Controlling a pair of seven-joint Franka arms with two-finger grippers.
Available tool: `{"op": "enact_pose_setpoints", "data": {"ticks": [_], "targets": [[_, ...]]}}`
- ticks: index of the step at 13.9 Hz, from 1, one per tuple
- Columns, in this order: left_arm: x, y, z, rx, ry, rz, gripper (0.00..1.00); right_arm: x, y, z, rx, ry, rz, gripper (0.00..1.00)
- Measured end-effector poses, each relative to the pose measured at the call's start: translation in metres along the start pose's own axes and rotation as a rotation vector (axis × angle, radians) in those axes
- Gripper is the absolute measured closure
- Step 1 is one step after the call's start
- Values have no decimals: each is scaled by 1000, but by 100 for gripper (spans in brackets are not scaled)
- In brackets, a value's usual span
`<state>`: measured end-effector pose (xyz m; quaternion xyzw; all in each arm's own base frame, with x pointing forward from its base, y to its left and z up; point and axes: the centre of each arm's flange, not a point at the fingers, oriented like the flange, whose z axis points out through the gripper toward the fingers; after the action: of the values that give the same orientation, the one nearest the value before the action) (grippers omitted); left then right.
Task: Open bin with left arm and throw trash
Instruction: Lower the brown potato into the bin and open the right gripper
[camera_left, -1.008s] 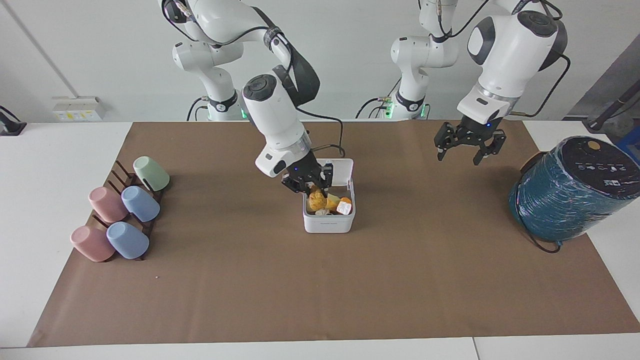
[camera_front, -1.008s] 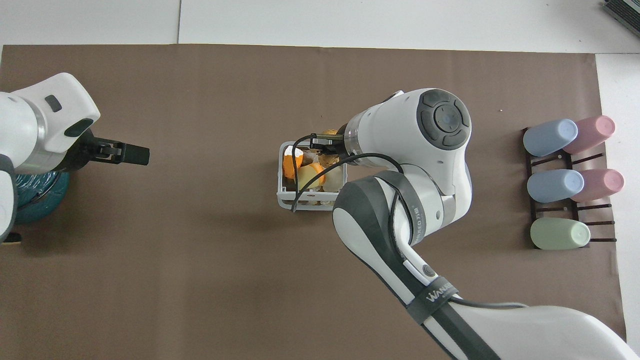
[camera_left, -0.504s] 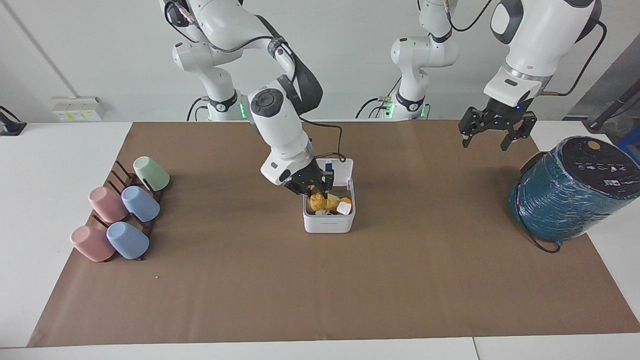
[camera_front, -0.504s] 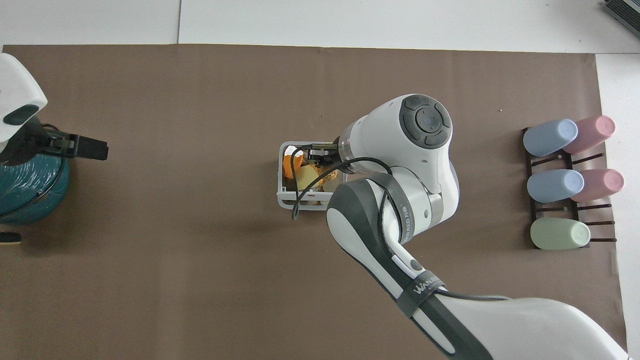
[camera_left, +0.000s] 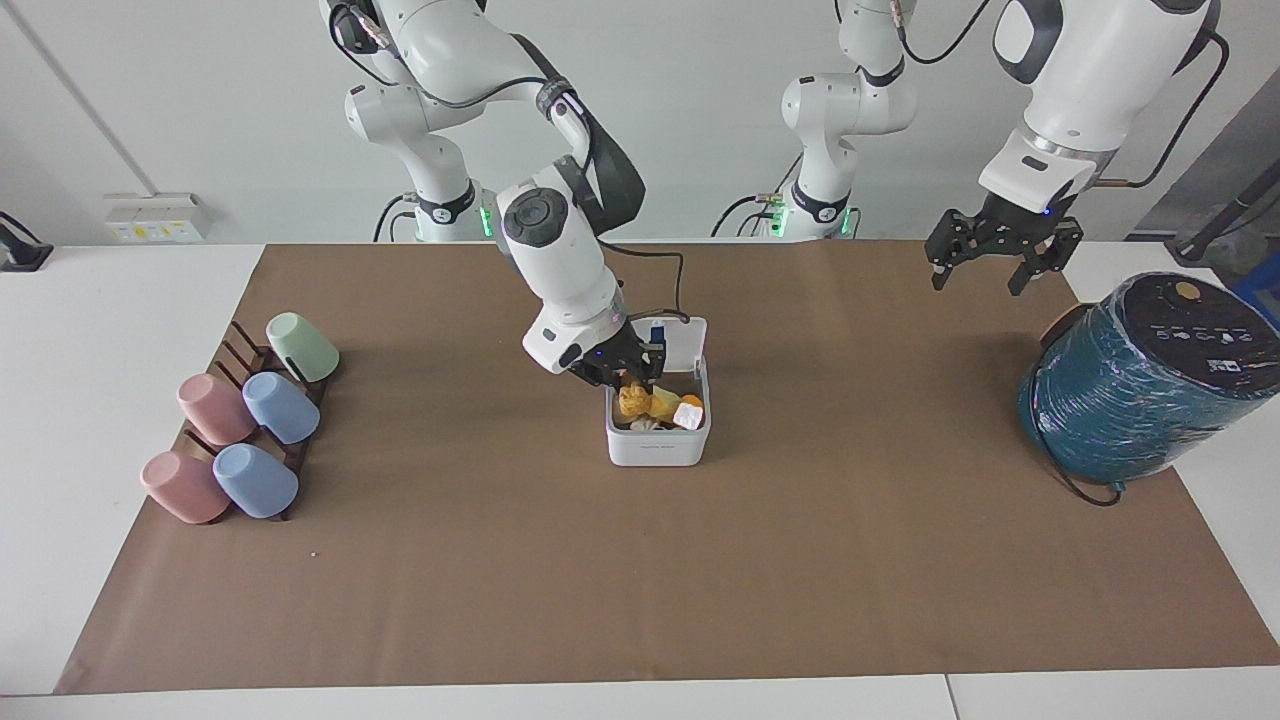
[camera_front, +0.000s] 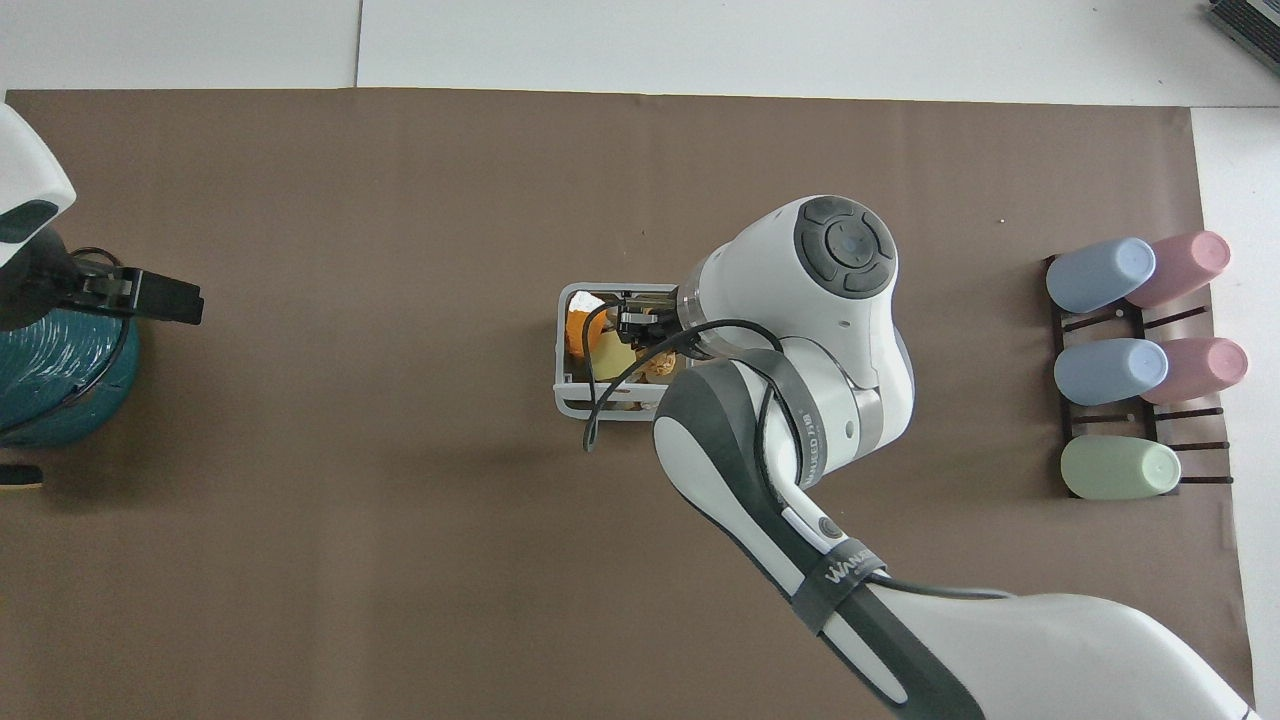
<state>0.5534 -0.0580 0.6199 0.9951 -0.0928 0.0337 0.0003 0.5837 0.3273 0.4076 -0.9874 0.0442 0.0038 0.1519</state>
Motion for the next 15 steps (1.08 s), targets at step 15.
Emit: {"op": "enact_pose_setpoints", "data": {"ticks": [15], "targets": [[-2,1,3,-2,-23,3,0,-3,-1,18,-4,-12,-1,60]]}}
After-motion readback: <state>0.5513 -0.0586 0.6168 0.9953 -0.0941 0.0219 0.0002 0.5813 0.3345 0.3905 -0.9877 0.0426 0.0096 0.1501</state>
